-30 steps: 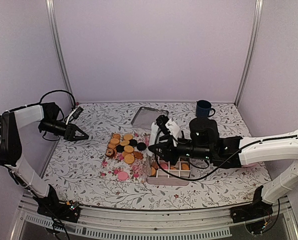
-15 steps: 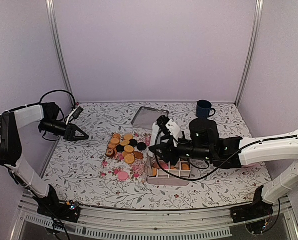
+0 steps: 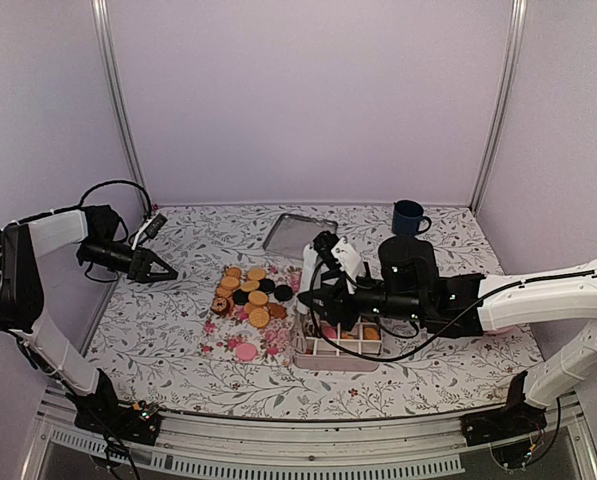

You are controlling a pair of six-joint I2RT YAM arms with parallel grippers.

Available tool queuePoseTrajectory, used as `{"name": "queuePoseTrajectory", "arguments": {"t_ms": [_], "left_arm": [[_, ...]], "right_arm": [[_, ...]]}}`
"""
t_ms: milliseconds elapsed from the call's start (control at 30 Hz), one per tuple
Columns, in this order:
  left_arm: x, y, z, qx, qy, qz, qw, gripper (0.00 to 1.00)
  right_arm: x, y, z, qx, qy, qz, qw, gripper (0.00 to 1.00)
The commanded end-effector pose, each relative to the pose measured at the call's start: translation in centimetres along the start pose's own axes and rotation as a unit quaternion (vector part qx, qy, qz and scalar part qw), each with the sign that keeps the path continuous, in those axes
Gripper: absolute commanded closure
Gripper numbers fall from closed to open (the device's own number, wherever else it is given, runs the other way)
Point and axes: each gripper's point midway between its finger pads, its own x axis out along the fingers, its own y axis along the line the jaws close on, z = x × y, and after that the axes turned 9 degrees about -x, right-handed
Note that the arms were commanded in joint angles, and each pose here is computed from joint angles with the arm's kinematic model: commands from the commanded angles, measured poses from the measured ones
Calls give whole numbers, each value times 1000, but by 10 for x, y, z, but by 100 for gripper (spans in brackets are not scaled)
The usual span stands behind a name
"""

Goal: Pack the cookies
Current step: Pick up the fake cookies from the plate.

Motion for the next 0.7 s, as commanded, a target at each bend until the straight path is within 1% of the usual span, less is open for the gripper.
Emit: {"name": "queuePoseTrajectory", "arguments": {"t_ms": [0,133,233,500,533,567,667], "left_arm": [[-2,-1,1,0,-4,-8,1000,46],[-2,0,1,0,-3,-7,1000,46],[-2,1,0,-2,-2,-5,1000,46],[-3,4,-2,-5,2,2,1000,43],[-3,4,-2,-5,1,3,1000,43],[-3,5,-2,-7,1,3,1000,42],[-3,5,-2,-6,1,5,1000,40]], "right_arm": [[-5,-7,43,-11,-52,-13,998,57],[-2,-3,67,-24,-77,-1,997,57],[9,4,77,-27,-87,17,996,57],[72,25,67,-31,-82,65,994,57],[82,28,55,-31,-71,70,995,57],[89,31,69,-32,-85,74,993,56],[113,39,59,-33,-75,82,993,56]]}}
